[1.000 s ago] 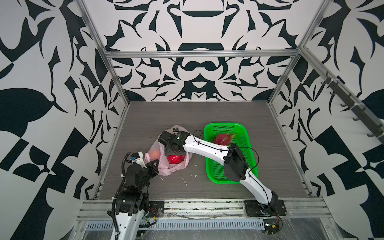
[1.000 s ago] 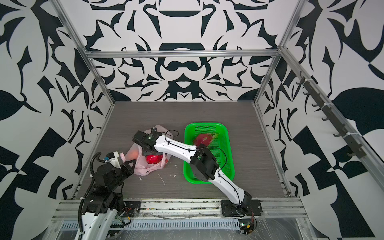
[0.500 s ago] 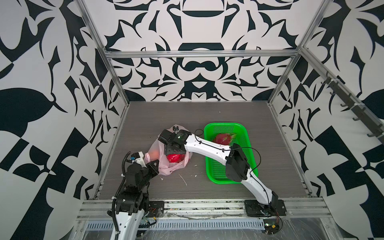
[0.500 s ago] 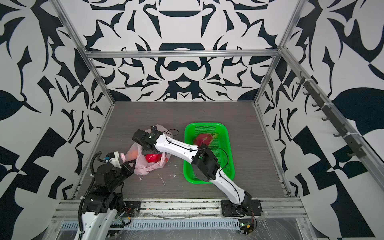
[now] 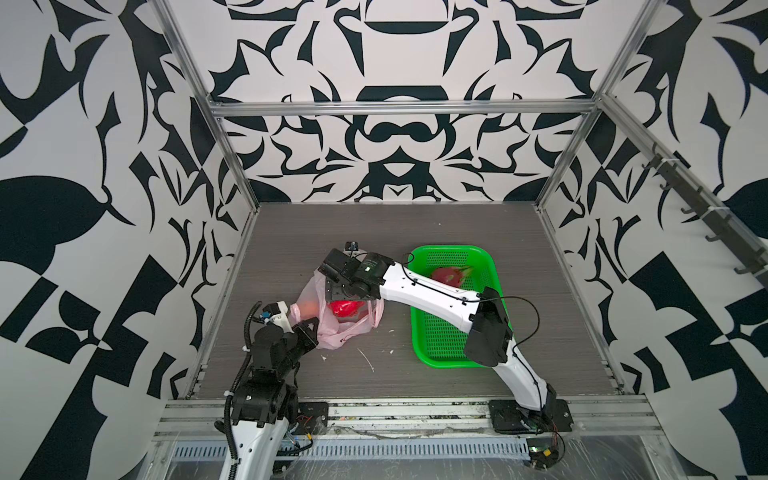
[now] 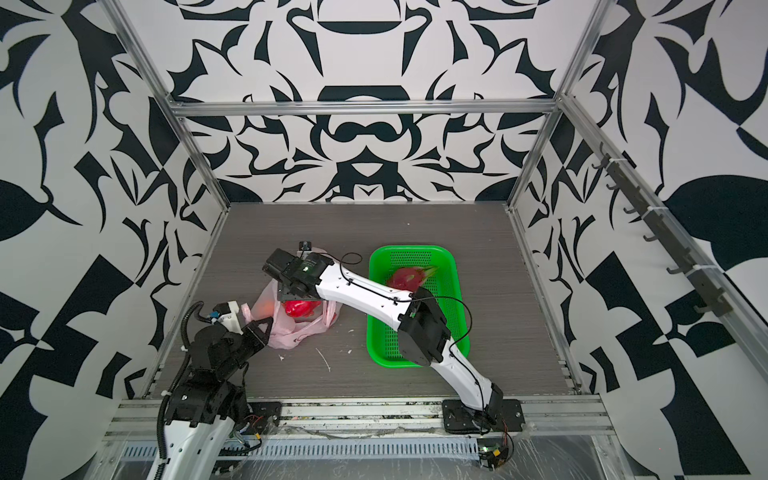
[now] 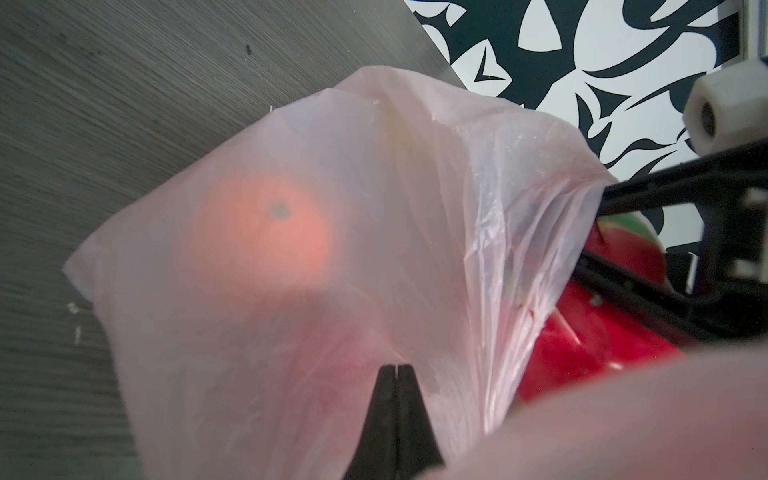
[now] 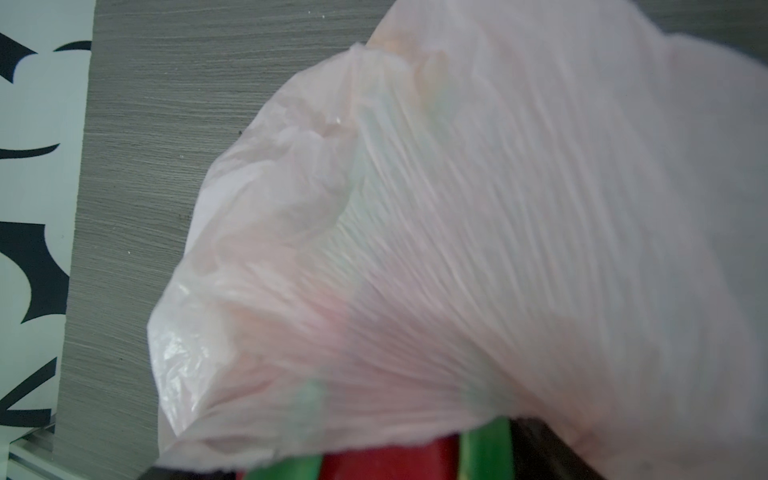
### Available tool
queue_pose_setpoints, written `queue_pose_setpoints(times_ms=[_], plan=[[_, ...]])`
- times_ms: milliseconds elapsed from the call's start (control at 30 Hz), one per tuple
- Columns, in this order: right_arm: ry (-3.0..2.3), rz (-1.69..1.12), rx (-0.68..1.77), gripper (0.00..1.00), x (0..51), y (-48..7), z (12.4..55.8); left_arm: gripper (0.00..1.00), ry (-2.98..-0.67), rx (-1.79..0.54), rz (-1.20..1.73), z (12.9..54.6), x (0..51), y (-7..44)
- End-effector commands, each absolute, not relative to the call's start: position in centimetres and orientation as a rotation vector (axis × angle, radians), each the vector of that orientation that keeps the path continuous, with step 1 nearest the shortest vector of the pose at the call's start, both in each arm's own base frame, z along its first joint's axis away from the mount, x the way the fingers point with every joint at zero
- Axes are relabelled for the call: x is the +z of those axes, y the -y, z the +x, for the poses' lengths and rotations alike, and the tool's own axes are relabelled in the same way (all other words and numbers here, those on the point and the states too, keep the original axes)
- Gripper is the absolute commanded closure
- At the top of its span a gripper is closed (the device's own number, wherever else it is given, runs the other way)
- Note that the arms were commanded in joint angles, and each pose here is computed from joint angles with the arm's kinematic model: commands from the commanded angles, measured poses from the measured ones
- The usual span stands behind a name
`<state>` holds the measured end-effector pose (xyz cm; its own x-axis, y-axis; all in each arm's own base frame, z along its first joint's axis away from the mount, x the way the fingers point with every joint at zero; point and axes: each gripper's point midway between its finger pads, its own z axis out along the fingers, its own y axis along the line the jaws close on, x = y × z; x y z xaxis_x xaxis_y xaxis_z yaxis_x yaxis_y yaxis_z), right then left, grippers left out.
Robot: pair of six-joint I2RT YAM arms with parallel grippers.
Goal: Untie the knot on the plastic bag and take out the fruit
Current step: 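Lift the dragon fruit up out of the bag opening with the right gripper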
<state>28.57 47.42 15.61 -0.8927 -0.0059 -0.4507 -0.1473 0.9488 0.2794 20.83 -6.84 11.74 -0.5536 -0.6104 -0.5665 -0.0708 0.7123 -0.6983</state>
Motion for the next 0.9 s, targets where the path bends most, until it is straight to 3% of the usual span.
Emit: queue_pose_setpoints(times_ms=[0,867], plan=[[-2.551,-0.117,0.54,0.92,20.3,-47.7,28.5,1.0,-1.998,-0.813,-0.503,21.5,14.0,6.9],[-2.539,-0.311,0.684,0.93,21.1,-47.2,24.8,1.0,-1.958,-0.74,-0.5,24.3,16.3,6.2]])
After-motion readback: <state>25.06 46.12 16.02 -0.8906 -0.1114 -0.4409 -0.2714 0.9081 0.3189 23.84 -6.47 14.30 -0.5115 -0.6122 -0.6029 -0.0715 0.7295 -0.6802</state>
